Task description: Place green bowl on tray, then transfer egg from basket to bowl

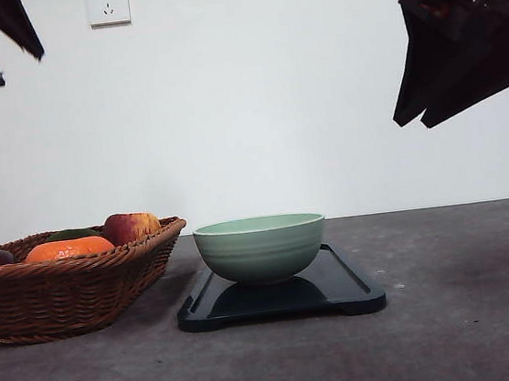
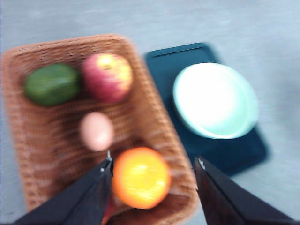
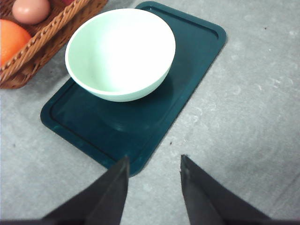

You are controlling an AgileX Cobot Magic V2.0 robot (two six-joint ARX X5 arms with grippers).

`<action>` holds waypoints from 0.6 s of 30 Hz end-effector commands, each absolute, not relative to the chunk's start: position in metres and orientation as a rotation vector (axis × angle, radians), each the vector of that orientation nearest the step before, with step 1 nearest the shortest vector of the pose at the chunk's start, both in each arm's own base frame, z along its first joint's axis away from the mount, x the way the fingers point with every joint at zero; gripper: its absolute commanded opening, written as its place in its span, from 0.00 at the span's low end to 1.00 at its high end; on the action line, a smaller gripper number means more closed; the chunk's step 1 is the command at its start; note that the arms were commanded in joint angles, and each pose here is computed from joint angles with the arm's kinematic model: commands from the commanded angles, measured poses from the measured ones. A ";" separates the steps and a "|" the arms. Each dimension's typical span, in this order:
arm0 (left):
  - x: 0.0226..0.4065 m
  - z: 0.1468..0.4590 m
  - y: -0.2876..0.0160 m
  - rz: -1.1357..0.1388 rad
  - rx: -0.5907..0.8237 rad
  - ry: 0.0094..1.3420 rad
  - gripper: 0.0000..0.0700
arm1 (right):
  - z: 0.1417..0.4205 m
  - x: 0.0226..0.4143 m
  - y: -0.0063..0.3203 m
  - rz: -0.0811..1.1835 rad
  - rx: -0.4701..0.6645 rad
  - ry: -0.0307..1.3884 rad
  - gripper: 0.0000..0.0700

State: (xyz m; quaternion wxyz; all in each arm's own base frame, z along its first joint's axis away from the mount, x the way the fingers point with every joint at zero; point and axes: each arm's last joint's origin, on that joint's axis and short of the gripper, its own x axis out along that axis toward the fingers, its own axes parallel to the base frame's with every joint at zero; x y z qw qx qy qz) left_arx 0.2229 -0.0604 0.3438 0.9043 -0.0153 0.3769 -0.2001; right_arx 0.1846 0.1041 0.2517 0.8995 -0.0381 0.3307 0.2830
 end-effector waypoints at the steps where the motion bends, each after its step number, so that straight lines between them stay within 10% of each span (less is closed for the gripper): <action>1: 0.234 0.345 -0.067 -0.395 -0.033 0.786 0.50 | 0.253 0.185 0.106 0.595 -0.088 0.669 0.31; 18: 0.335 0.301 -0.108 -0.245 0.064 0.982 0.59 | 0.254 0.185 0.106 0.596 -0.088 0.668 0.31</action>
